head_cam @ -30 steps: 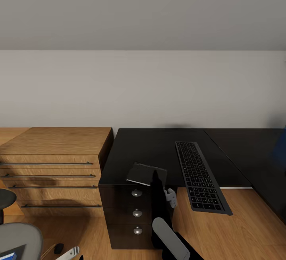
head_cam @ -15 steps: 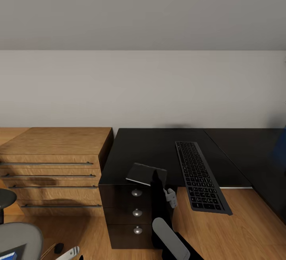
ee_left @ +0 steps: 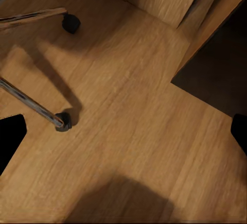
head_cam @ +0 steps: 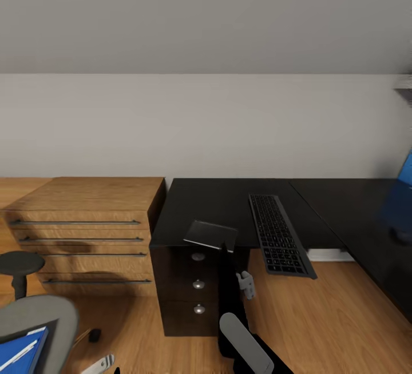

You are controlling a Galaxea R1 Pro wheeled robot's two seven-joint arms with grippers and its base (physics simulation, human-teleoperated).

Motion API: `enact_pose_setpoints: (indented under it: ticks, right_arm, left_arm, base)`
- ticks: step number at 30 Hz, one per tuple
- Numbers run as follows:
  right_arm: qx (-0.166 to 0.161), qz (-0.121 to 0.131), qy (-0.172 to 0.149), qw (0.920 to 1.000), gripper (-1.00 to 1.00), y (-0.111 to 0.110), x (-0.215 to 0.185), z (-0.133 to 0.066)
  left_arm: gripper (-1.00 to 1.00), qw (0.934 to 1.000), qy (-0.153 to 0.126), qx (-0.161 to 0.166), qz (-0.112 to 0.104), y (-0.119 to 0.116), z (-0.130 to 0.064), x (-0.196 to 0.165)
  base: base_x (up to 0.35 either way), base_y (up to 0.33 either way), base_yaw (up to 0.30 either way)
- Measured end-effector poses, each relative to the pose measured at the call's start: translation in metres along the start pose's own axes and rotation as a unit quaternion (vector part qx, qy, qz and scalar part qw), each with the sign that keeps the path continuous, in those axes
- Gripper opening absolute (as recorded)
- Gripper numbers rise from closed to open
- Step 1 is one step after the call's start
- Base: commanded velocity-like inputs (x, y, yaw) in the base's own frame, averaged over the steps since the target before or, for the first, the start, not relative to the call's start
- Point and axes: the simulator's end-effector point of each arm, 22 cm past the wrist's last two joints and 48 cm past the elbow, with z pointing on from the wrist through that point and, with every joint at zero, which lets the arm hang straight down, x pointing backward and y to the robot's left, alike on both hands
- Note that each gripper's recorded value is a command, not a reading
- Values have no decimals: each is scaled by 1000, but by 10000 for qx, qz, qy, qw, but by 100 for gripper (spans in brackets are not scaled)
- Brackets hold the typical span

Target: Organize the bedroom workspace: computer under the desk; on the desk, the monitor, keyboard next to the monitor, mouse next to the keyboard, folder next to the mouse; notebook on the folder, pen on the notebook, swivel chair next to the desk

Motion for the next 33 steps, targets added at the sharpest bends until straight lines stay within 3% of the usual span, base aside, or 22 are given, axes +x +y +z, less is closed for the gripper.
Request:
enact_pose_setpoints:
  ticks: [12,16,17,22,23,24,26,28,30,32,33]
  right_arm:
    - [24,-47,-6,10000,100,-4,-1,1]
    - [162,-180,-7,9997,100,-20,0,1]
    - [294,-295,-6,9991,100,-35,1,1]
    - [522,-615,36,9967,100,-63,2,-1]
    - [572,-788,82,9952,100,-71,4,-3]
    - [740,-1584,291,9842,100,-113,14,-14]
    - [959,-2095,359,9724,100,-145,9,-22]
    - [1088,-2398,387,9639,100,-162,2,-27]
    - [1352,-2945,415,9451,100,-198,-15,-37]
    - [1493,-3226,431,9337,100,-214,-26,-43]
    - [1660,-3447,433,9229,100,-231,-38,-50]
  left_arm:
    - [100,10000,-5,-4,2,0,0,0]
    - [100,10000,-4,-7,4,1,0,0]
    - [100,10000,-2,-8,2,1,0,0]
    - [100,10000,-6,-3,1,0,-1,-2]
    - [100,10000,-8,-1,2,0,-3,-4]
    - [100,10000,-9,-3,2,-1,-4,-5]
    - [100,10000,-10,-4,2,-1,-7,-8]
    - [100,10000,-9,-4,3,-2,-9,-11]
    - [100,10000,2,-4,-4,-4,-12,-13]
    - [100,10000,8,-6,-7,-5,-15,-15]
    - [100,10000,11,-6,-6,-5,-16,-16]
  base:
    - [-281,-9,0]
    - [-272,-75,0]
    - [-158,-50,0]
    - [-71,-23,0]
    - [-9,-3,0]
    - [-7,-2,0]
    - [-4,-1,0]
    - [-2,-1,0]
    - [-1,0,0]
    - [0,0,0]
    - [0,0,0]
